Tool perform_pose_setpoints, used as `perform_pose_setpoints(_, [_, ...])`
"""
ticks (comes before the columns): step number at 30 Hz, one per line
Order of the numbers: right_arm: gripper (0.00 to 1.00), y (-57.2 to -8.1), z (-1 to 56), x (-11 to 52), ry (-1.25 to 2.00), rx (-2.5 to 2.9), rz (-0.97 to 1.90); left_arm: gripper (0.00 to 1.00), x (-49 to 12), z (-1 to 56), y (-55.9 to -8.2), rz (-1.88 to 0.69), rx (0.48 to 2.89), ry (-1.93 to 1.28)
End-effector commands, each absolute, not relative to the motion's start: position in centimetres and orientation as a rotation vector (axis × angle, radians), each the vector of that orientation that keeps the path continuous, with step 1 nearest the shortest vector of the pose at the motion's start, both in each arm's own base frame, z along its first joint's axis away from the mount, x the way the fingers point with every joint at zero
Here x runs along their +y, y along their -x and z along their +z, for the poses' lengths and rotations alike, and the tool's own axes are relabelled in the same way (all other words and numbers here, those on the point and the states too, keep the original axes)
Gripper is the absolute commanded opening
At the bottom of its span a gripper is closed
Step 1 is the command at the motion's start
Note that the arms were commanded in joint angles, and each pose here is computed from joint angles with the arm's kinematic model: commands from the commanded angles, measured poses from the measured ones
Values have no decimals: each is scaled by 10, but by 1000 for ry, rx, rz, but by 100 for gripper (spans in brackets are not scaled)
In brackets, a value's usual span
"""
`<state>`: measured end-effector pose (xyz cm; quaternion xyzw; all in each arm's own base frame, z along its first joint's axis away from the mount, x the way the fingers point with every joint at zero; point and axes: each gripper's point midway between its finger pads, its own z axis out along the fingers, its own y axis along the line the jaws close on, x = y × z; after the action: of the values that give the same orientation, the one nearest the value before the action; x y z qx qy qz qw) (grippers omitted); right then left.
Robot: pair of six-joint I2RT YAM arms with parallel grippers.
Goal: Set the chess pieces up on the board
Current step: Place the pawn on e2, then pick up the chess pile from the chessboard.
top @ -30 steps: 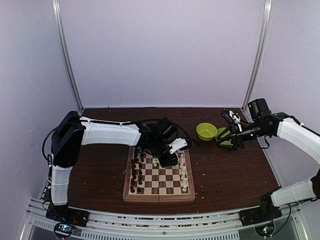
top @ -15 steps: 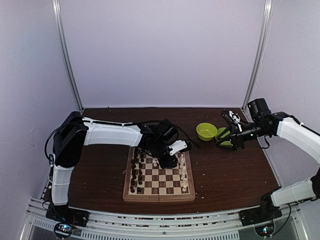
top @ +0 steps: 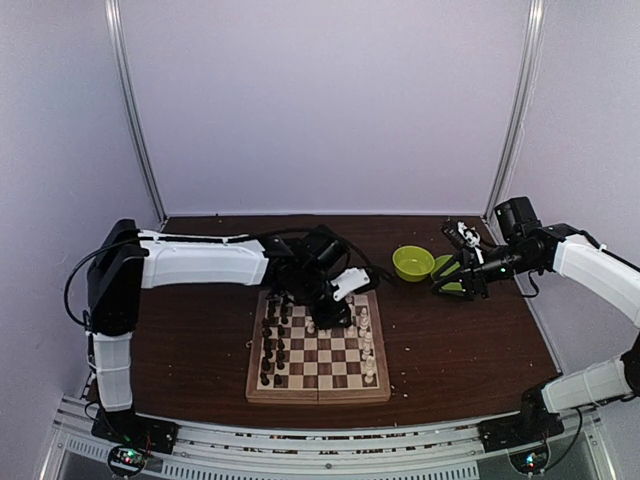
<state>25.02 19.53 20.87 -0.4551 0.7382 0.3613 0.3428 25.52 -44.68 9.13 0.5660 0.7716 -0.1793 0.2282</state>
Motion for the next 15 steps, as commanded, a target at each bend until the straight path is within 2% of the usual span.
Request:
perform_pose_setpoints(1, [47,-253,219,196,1186,1893,942,32,-431,140,-264,-425,2066,-1455])
perform_pose_setpoints(6, [47,-252,218,196,1191,1895,946,34,-408,122,-283,-345,2199,-1361])
perform_pose_setpoints(15, [47,-251,218,196,1192,1894,947,36,-416,93,-281,-433,2313,-1381])
